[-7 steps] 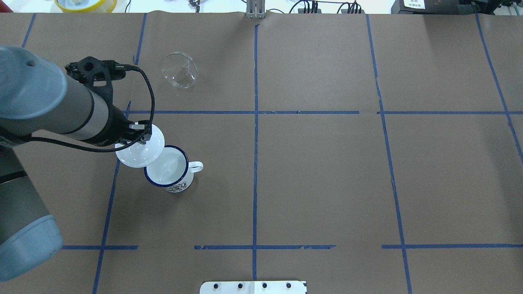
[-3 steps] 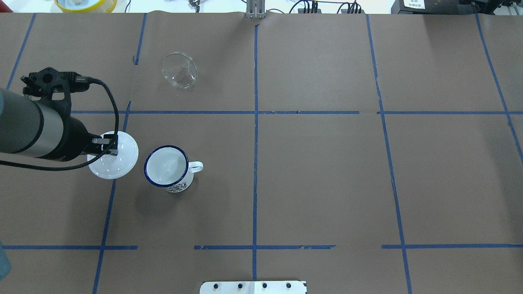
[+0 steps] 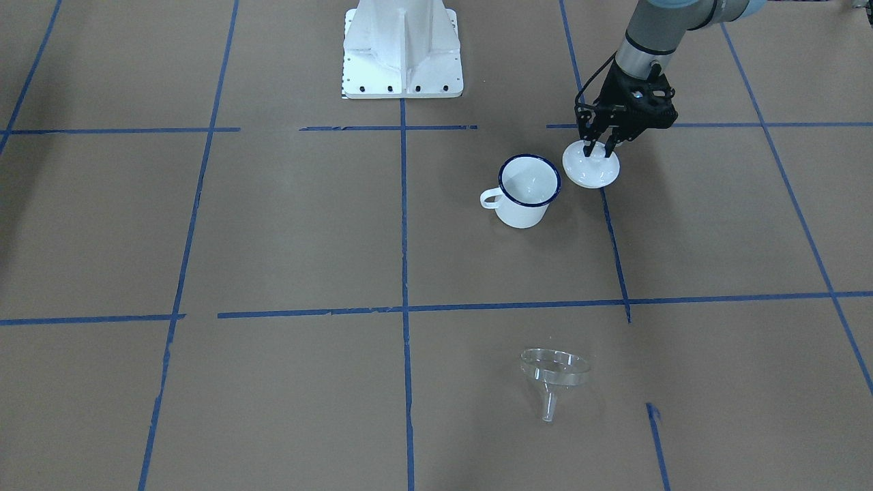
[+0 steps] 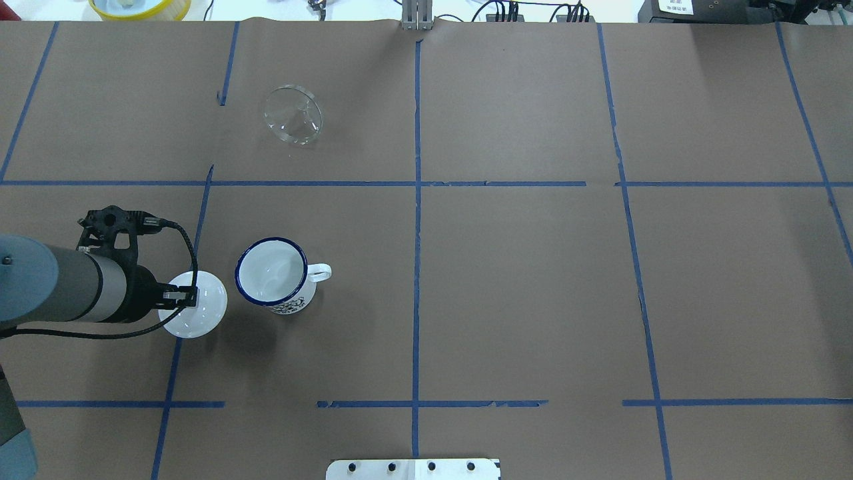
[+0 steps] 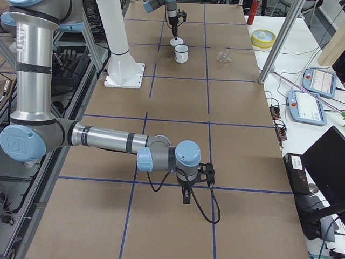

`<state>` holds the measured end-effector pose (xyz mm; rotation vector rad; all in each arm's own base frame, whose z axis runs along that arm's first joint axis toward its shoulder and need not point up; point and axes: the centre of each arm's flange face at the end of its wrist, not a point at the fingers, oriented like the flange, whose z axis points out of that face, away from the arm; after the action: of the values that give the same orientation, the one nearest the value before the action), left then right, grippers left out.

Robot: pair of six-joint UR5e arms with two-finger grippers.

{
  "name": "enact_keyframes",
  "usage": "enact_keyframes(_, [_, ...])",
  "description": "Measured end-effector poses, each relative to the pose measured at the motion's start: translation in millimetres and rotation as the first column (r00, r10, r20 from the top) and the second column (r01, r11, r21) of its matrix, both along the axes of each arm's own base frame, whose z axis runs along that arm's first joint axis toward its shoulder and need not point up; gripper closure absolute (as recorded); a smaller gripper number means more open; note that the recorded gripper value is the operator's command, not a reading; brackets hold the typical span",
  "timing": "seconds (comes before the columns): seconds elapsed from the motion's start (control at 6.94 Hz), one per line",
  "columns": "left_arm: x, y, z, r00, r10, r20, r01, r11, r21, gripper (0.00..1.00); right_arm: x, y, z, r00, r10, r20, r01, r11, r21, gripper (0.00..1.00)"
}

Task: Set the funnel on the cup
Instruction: 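Set the funnel on the table beside the mug and release it, then reach the left gripper to the clear glass cup and grasp it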

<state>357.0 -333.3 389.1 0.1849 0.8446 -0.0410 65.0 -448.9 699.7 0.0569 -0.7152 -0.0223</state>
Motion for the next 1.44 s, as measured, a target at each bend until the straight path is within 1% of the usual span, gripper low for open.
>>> enact_keyframes(0.14, [11, 1, 13, 1.000, 0.002, -0.003, -0.002, 1.000, 0.000, 0.95, 0, 0, 0, 1.000, 0.000, 0.000, 0.000, 1.000, 0.000, 0.00])
enact_keyframes(0.29, [15, 2, 18, 1.000, 0.006, -0.008, -0.006, 1.000, 0.003, 0.65, 0, 0, 0, 1.000, 0.000, 0.000, 0.000, 1.000, 0.000, 0.00])
enact_keyframes(0.43, [17, 3, 20, 1.000, 0.010, -0.010, -0.010, 1.000, 0.007, 0.42, 0, 0, 0, 1.000, 0.000, 0.000, 0.000, 1.000, 0.000, 0.00])
enact_keyframes(0.58, [19, 4, 21, 1.000, 0.015, -0.010, -0.015, 1.000, 0.009, 0.26, 0, 0, 0, 1.000, 0.000, 0.000, 0.000, 1.000, 0.000, 0.00])
enact_keyframes(0.72, [21, 6, 21, 1.000, 0.020, -0.010, -0.020, 1.000, 0.010, 0.02, 0, 0, 0, 1.000, 0.000, 0.000, 0.000, 1.000, 0.000, 0.00])
enact_keyframes(0.86, [22, 7, 21, 1.000, 0.016, -0.007, -0.016, 1.000, 0.015, 0.00, 0, 0, 0, 1.000, 0.000, 0.000, 0.000, 1.000, 0.000, 0.00])
enact_keyframes(1.01, [21, 5, 20, 1.000, 0.003, -0.005, -0.003, 1.000, 0.024, 0.00, 0, 0, 0, 1.000, 0.000, 0.000, 0.000, 1.000, 0.000, 0.00])
enact_keyframes(1.15, [12, 2, 11, 1.000, -0.011, -0.020, 0.012, 0.999, 0.039, 0.00, 0, 0, 0, 1.000, 0.000, 0.000, 0.000, 1.000, 0.000, 0.00])
enact_keyframes(1.3, [-10, -5, -13, 0.997, -0.044, -0.065, 0.047, 0.997, 0.055, 0.00, 0, 0, 0, 1.000, 0.000, 0.000, 0.000, 1.000, 0.000, 0.00])
enact_keyframes(1.44, [-33, -18, -41, 0.987, -0.101, -0.126, 0.108, 0.993, 0.048, 0.00, 0, 0, 0, 1.000, 0.000, 0.000, 0.000, 1.000, 0.000, 0.00])
